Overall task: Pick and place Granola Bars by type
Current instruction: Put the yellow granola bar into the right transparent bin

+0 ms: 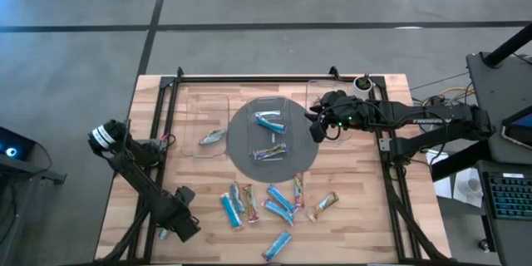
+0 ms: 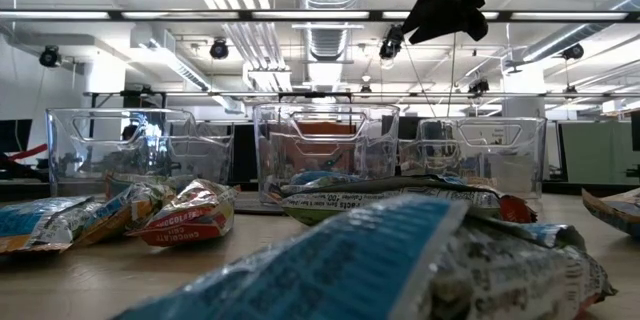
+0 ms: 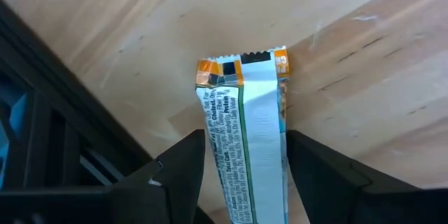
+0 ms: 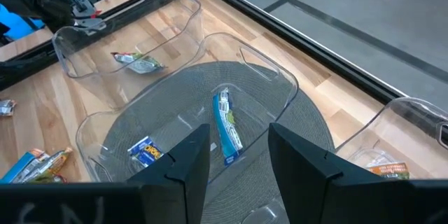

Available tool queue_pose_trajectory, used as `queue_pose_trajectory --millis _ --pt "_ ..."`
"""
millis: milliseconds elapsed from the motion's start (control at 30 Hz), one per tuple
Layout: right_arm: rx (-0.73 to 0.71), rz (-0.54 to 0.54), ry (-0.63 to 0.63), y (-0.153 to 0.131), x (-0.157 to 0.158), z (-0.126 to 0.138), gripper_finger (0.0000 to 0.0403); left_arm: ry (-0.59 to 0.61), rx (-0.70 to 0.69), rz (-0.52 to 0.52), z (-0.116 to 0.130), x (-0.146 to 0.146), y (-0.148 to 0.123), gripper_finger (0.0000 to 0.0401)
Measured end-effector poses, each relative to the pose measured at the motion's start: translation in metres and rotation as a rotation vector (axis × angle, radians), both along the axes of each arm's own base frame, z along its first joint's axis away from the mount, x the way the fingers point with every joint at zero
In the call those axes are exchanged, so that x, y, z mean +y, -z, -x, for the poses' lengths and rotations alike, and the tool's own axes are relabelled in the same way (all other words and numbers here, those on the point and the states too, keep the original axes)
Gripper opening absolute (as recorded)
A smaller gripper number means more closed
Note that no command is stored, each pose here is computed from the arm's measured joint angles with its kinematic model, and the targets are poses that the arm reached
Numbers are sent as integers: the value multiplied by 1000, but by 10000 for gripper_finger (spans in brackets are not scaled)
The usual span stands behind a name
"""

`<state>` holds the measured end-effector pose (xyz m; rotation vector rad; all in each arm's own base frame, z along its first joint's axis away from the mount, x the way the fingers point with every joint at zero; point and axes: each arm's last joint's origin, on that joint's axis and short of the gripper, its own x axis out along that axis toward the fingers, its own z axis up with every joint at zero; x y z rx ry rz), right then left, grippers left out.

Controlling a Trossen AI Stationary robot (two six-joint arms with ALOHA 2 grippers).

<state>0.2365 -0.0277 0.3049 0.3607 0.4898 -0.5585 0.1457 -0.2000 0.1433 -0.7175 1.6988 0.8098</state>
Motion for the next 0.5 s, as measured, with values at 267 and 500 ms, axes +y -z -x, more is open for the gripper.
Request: queue_pose_trajectory --millis 267,500 --pt "0 -1 1 0 0 0 134 21 -84 56 3 7 -2 144" --pt "0 -8 5 1 0 0 134 -62 -320 113 6 28 -16 80"
